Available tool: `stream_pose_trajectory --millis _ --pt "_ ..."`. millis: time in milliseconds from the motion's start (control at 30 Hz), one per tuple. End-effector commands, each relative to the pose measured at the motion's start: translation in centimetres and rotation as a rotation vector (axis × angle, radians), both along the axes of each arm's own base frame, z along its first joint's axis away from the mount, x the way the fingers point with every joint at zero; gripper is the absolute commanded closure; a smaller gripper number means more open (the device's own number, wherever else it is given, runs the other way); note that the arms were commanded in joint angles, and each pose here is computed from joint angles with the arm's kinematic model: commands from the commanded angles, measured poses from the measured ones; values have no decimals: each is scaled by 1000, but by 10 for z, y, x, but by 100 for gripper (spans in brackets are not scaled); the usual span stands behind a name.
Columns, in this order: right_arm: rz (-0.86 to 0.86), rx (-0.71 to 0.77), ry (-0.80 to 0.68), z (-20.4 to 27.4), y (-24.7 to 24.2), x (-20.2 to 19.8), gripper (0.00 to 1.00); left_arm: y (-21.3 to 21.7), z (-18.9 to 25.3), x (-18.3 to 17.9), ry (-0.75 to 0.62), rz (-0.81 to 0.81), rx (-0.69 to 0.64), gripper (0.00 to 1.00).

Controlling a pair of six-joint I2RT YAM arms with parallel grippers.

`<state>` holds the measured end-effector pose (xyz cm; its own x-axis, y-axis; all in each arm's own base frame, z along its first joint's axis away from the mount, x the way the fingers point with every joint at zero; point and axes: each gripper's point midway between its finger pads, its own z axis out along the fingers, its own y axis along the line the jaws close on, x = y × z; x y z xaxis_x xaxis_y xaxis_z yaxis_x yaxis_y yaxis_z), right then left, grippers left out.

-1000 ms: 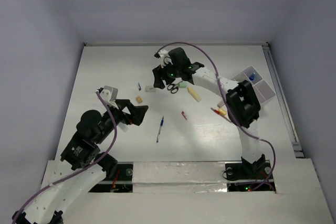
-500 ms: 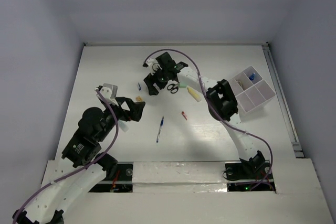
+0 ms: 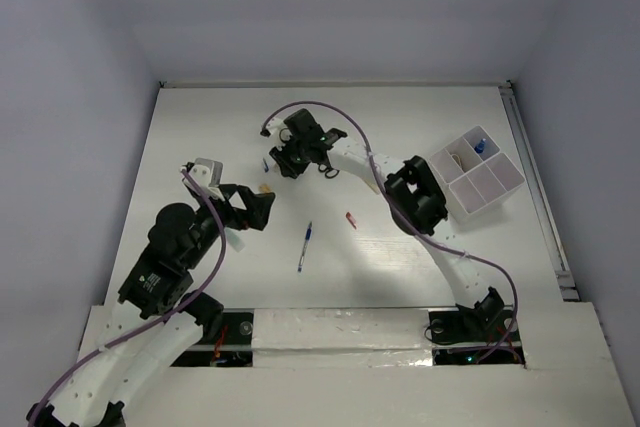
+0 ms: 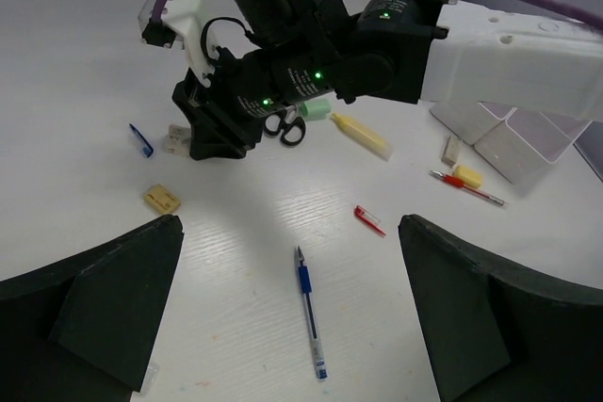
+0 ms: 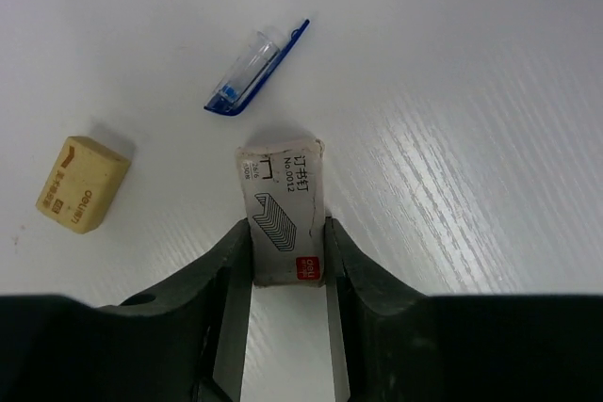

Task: Sort the stationery into containers
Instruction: Pick up the stationery from the center of the board.

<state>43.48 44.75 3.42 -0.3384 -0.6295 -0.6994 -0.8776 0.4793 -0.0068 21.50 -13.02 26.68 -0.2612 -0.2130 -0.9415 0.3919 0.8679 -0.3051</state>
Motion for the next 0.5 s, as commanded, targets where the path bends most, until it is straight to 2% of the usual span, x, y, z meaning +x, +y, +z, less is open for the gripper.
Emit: stream_pose_trajectory --millis 0,67,133,267,400,433,467 --pt "-68 -32 -57 3 -12 2 82 1 23 -1 -72 -6 -26 1" --pt "-117 29 -97 23 -9 9 87 2 24 -1 -78 -4 -29 1" --pt "-161 127 -136 60 -7 10 87 4 27 -2 -87 3 -32 1" --pt "-318 281 -184 128 -42 25 88 5 31 -5 -105 -3 -41 1" --pt "-564 316 -236 173 -125 25 89 -1 35 -12 -125 -52 -52 1" --pt "-638 318 -282 200 -155 18 89 -1 37 -15 -139 -64 -59 1" --pt "-707 263 -263 182 -188 13 89 -1 40 -16 -149 -67 -64 1"
